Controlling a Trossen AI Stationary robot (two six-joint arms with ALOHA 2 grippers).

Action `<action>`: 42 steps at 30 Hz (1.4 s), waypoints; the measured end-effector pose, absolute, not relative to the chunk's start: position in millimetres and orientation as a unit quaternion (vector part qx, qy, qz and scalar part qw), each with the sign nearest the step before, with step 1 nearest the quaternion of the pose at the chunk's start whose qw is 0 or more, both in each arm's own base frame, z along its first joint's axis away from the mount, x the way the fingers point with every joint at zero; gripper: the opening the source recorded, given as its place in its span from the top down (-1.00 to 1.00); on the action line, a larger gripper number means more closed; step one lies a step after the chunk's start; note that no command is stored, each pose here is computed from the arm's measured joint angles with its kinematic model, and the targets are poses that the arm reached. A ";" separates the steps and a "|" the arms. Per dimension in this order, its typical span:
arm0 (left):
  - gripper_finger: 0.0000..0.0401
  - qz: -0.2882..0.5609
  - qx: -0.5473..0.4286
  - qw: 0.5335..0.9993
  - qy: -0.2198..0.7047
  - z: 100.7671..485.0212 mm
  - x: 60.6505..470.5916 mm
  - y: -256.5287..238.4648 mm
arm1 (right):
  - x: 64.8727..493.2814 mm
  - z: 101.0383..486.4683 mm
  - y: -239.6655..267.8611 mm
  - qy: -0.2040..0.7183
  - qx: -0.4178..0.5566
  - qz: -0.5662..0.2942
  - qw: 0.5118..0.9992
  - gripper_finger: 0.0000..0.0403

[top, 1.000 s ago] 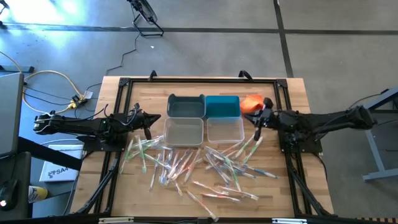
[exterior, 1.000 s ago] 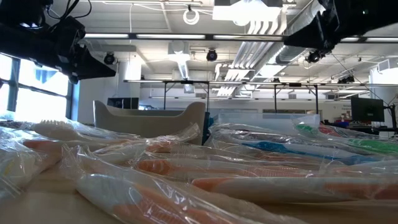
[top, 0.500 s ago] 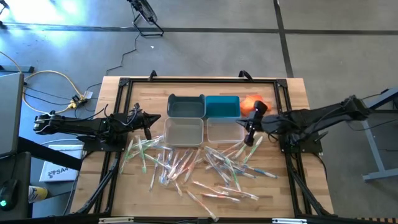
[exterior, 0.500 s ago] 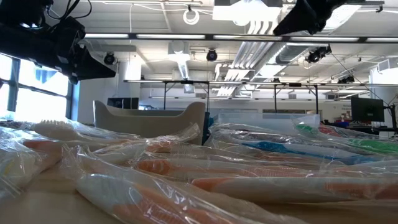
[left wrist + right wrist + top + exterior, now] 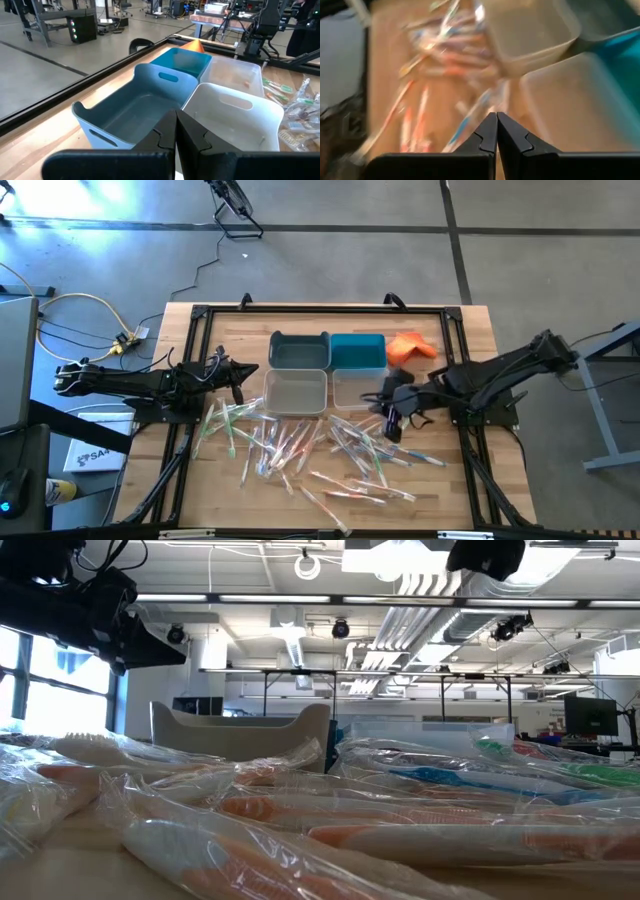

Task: Pick & Place Toothbrushes
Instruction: Put the green toothbrush into the blue bin

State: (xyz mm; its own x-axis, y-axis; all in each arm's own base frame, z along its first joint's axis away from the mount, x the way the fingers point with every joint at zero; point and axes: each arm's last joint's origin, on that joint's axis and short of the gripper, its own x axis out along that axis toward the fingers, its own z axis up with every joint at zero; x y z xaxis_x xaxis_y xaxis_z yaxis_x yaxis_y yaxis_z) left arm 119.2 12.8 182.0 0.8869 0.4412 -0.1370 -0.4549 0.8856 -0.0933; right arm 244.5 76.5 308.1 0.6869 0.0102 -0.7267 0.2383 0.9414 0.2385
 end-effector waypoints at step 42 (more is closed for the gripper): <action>1.00 0.230 -0.042 0.971 0.060 182.3 119.3 12.8 | 297.0 188.0 106.5 0.608 0.320 -0.166 0.707 0.33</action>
State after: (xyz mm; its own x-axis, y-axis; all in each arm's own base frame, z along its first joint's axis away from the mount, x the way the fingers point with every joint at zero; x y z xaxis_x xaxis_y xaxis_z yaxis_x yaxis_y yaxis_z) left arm 119.3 12.8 182.3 0.8875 0.4406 -0.1349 -0.4506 0.8911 -0.0539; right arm 297.0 106.5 188.0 0.2055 0.1542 -0.9664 0.6235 0.7405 0.2508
